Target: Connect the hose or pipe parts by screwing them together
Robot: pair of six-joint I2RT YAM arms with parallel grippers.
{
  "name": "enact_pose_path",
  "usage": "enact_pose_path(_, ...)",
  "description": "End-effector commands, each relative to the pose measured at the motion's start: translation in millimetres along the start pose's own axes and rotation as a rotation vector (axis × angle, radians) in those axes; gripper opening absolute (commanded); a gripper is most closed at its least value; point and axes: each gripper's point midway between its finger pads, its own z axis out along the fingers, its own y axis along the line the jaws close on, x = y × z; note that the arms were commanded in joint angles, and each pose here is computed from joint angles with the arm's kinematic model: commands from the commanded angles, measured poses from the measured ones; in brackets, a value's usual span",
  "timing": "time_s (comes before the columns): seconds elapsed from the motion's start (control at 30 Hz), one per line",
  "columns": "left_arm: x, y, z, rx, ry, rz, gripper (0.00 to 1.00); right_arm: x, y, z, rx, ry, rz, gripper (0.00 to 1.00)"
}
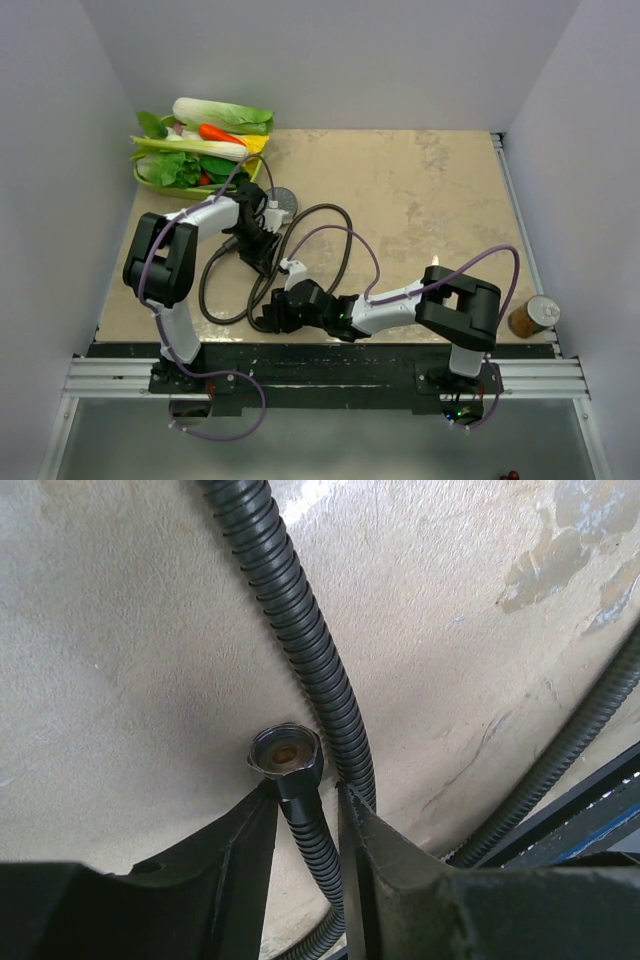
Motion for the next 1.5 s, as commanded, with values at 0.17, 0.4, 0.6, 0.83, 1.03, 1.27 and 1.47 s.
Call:
enact_pose_path(0.17, -7, 37, 51, -0.098, -0.007, 0.08, 0.32, -13, 34, 10, -0.107, -0.042, 0.026, 0.0)
enact_pose_path(0.4, -18, 20, 36, -0.022, -0.066, 0.18, 0.0, -15, 27, -7, -0.089, -0.065, 0.007, 0.0)
enact_pose_path(0.6, -20, 6, -3, 0.006, -0.115, 0.387, 0.0, -79, -2, -66, -0.058, -0.216, -0.008, 0.0)
enact_pose_path(0.83, -16, -20, -29, 0.092, -0.162, 0.548, 0.0, -129, -29, -134, -0.028, -0.369, -0.046, 0.0)
enact_pose_path(1.03, -7, -65, -58, 0.203, -0.222, 0.756, 0.0, -121, -27, -165, -0.127, -0.384, -0.094, 0.0)
enact_pose_path(1.27, 17, -120, -97, 0.314, -0.335, 1.053, 0.0, -96, -6, -194, -0.289, -0.306, -0.263, 0.0)
enact_pose_path(1.47, 45, -153, -86, 0.346, -0.241, 1.134, 0.0, -100, 9, -202, -0.343, -0.307, -0.489, 0.0)
